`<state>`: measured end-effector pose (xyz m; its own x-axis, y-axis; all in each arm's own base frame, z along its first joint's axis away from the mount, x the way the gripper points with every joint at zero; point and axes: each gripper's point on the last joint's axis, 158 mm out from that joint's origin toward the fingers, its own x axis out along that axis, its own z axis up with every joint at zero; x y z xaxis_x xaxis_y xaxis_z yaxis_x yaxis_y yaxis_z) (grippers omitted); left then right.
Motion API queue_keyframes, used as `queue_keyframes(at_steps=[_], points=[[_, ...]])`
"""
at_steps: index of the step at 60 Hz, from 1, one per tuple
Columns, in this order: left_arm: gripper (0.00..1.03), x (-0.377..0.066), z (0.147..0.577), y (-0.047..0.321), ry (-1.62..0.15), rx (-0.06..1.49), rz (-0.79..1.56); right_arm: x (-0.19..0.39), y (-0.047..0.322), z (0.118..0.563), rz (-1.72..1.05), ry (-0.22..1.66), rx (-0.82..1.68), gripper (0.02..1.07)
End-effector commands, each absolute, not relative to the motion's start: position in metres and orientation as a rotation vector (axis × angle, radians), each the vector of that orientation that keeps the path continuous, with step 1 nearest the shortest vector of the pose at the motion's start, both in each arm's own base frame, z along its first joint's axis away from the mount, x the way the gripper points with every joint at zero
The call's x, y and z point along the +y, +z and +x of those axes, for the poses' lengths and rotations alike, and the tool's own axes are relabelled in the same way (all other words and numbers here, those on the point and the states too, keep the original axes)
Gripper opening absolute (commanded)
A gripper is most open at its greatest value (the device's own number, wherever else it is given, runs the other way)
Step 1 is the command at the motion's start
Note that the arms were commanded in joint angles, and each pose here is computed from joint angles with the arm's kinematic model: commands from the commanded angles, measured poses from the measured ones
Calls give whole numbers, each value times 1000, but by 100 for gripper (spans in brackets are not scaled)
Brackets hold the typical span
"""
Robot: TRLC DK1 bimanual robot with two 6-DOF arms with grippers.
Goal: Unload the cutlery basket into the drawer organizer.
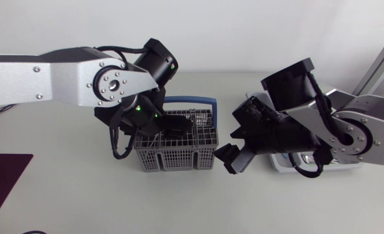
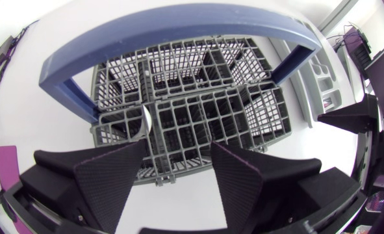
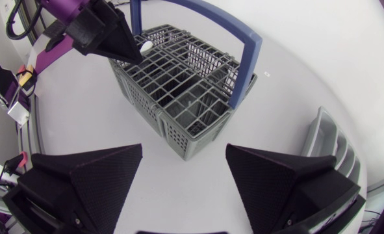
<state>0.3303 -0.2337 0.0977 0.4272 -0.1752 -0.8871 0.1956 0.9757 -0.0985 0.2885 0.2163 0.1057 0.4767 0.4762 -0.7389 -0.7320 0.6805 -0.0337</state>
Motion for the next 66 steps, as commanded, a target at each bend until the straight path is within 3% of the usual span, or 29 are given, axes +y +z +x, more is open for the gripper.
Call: queue_keyframes(at_steps=[1,15,23,33,40,48,54,63,66], points=[[87,-235,330,110,-218,1085,-6,212,102,285,-375,758,776,94],[87,-227,338,112,-170,1057,9,215,102,286,-369,761,772,94],[75,-225,343,109,-141,1050,21,215,99,285,-369,760,781,94],[75,-223,350,105,-119,1050,26,214,98,285,-369,760,782,94],[60,-223,353,103,-109,1054,19,215,99,285,-370,761,779,94],[54,-221,357,100,-93,1060,10,215,99,285,-370,761,780,94],[43,-216,358,95,-73,1070,6,216,100,286,-370,762,777,94],[42,-215,361,89,-59,1081,12,216,97,286,-370,764,780,94],[36,-215,361,88,-59,1082,13,216,97,286,-369,763,780,94]])
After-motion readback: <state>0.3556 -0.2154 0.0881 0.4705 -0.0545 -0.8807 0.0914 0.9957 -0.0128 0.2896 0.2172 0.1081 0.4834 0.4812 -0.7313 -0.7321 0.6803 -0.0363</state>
